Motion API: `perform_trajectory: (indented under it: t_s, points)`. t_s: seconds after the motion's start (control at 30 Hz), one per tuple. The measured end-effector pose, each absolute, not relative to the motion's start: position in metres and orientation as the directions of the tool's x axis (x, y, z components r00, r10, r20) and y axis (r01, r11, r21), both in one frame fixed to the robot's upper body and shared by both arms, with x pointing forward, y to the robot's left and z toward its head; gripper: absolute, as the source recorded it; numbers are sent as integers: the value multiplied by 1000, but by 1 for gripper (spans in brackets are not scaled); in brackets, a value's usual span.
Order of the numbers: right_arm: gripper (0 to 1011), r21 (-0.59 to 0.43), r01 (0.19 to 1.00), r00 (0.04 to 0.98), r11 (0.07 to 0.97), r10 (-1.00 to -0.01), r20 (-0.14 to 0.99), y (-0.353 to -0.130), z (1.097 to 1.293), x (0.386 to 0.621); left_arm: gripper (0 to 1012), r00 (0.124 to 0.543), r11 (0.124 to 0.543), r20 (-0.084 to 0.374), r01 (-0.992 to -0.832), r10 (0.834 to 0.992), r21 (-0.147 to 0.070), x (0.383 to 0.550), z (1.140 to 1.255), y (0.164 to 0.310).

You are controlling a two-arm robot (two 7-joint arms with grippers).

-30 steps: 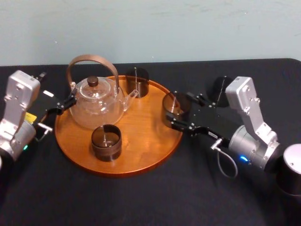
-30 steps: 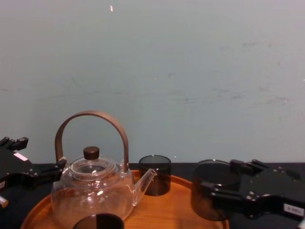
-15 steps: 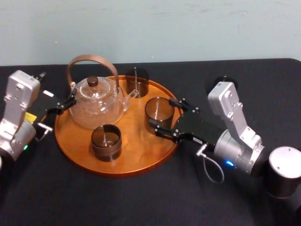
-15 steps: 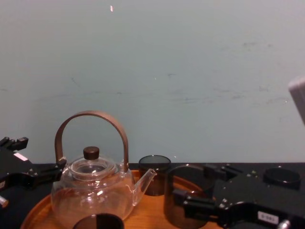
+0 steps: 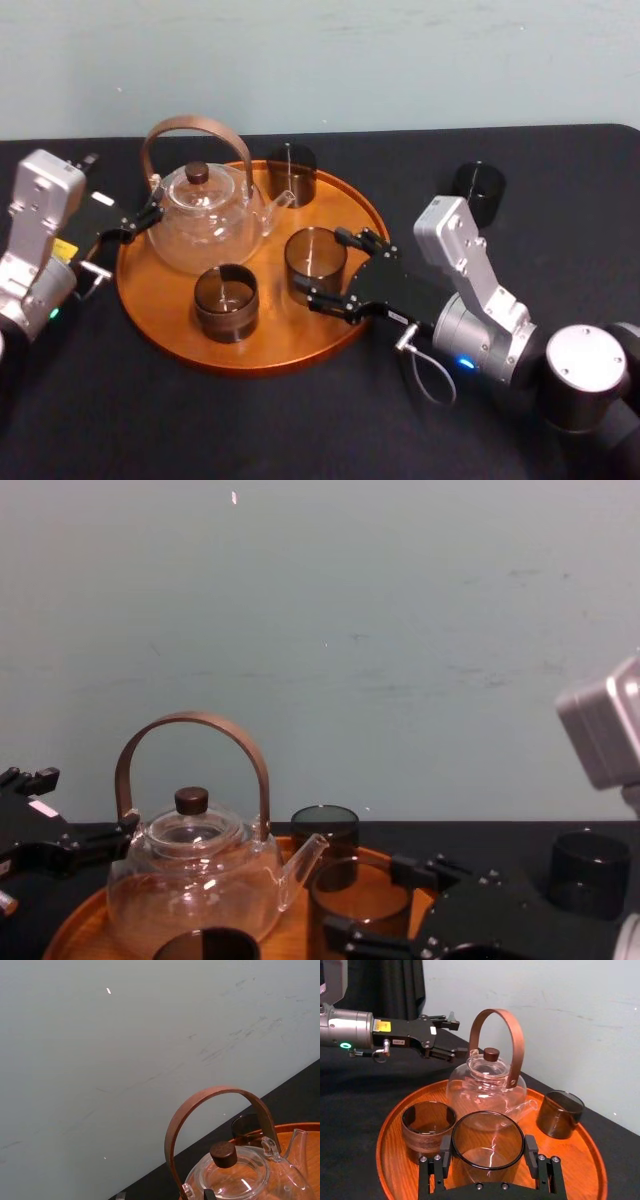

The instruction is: Pick up the glass from the table and place it on the tray.

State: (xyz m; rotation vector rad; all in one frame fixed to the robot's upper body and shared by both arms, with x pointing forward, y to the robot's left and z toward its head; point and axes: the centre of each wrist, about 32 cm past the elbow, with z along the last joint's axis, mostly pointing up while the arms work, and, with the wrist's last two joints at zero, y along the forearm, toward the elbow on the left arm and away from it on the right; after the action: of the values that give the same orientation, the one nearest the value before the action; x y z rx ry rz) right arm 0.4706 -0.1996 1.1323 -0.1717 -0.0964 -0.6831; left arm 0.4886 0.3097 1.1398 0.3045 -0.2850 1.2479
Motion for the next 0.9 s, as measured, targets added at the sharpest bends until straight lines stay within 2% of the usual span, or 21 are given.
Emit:
perform_trajectory:
  t_s: [0.9]
  points:
    - [892,-130,624,781,771,-608,143,-188,1108,476,1010,292,287,374,-955,880,70,489,1140,310]
